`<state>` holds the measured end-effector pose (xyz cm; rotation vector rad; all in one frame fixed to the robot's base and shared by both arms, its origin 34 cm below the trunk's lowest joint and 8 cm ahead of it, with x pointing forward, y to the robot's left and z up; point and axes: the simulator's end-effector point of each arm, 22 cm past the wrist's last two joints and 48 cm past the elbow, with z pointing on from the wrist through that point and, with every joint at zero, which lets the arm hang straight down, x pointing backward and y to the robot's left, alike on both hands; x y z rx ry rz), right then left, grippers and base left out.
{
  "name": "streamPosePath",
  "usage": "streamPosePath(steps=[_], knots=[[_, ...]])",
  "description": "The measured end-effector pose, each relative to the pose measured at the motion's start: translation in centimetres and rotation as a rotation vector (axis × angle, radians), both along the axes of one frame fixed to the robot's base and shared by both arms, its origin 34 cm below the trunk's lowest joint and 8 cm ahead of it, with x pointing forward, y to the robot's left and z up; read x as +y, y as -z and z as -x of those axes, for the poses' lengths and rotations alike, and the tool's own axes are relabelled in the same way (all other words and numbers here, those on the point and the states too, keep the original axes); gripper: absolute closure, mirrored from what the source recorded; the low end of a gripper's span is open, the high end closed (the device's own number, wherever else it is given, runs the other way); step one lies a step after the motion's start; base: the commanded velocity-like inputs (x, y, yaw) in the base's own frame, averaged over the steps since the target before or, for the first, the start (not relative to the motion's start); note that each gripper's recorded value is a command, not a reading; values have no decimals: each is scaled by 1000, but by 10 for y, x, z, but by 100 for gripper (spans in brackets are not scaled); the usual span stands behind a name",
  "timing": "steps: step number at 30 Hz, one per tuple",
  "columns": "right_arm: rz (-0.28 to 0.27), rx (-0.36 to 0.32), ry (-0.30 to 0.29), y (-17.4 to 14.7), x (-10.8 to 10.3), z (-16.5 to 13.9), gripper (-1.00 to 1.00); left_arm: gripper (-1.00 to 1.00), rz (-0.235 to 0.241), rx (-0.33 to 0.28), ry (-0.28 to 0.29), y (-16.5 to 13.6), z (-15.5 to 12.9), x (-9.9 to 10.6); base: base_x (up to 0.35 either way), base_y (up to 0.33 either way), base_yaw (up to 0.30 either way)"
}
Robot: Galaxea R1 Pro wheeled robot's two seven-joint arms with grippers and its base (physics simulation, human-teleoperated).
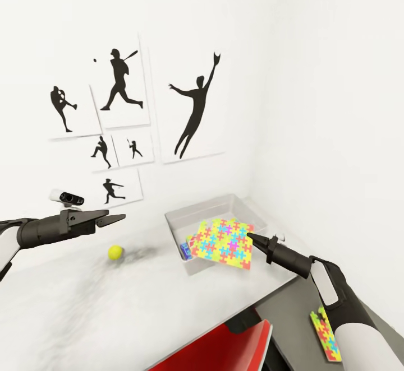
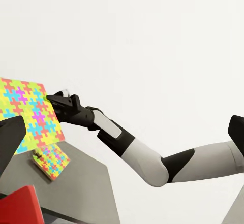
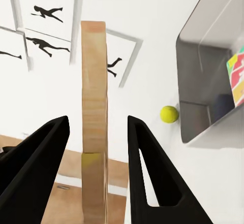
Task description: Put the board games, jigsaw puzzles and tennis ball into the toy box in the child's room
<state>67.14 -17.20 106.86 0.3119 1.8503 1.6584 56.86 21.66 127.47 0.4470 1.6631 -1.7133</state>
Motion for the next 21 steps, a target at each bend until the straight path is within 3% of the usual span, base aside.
streamPosePath(steps=[21], knots=[[0, 0, -1, 0, 0, 0, 100, -100, 0, 1, -1, 0, 0, 0, 31, 6, 0]])
